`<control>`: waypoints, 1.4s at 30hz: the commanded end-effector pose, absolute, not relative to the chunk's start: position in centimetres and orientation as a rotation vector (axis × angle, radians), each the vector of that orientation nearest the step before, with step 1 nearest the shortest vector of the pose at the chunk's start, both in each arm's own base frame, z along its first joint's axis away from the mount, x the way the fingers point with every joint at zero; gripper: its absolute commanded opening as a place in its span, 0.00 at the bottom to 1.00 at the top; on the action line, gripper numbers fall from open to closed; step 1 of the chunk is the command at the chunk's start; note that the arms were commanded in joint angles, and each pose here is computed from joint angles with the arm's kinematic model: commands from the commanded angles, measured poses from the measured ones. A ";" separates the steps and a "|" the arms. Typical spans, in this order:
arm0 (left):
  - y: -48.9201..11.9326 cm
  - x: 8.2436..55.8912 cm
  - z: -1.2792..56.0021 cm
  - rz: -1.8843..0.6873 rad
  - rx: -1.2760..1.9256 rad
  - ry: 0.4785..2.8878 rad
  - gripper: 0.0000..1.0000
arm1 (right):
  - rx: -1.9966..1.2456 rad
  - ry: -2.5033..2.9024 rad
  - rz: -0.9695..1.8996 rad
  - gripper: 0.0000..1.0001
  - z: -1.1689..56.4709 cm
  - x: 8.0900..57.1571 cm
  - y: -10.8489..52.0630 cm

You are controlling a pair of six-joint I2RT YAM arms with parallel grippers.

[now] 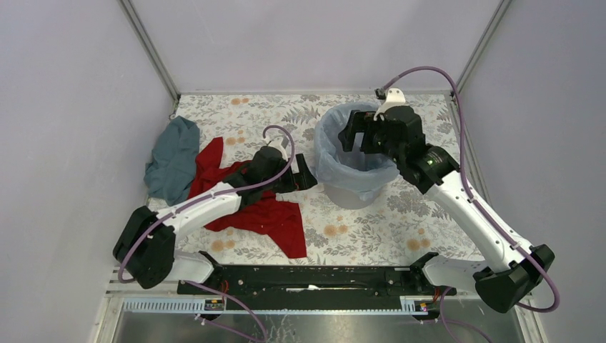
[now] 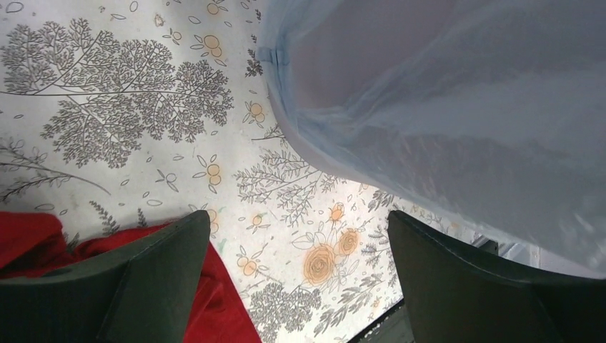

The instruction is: Put the trash bags into the trash bin

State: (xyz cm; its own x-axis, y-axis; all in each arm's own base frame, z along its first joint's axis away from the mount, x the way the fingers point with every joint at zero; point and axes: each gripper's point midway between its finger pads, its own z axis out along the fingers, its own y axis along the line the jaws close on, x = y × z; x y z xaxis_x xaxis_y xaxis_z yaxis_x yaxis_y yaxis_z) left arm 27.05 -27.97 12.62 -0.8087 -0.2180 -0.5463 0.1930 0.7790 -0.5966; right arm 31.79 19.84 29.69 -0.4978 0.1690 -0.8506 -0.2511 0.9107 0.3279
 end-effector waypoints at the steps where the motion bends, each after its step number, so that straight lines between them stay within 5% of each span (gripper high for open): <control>1: -27.0 26.5 14.7 -0.858 0.021 2.294 0.99 | -0.264 1.895 0.616 1.00 34.7 30.5 21.5; 11: -20.5 24.9 20.1 -0.703 -0.102 2.115 0.99 | -0.832 1.860 1.007 1.00 35.8 20.6 29.7; 20: -11.6 22.0 28.8 -0.683 -0.424 1.746 0.99 | -0.844 2.074 1.284 1.00 29.5 13.7 36.9; 28: -8.3 21.1 29.7 -0.604 -0.488 1.656 0.99 | -0.323 2.309 0.847 1.00 20.0 17.3 34.6; 35: -8.9 20.9 30.2 -0.638 -0.460 1.656 0.99 | 0.230 2.161 0.559 1.00 17.2 21.2 30.2; 42: -9.0 20.4 30.4 -0.669 -0.441 1.643 0.99 | 0.415 1.989 0.216 1.00 14.7 23.6 28.0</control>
State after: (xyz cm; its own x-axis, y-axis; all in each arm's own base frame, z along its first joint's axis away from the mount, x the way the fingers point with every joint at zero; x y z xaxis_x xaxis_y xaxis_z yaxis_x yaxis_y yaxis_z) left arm 20.73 -9.02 29.34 -0.2041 -0.6141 -0.7624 0.0448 0.7721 -0.6339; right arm 20.29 30.48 13.84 -0.6386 0.2535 -0.7266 -0.0213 0.9380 0.3460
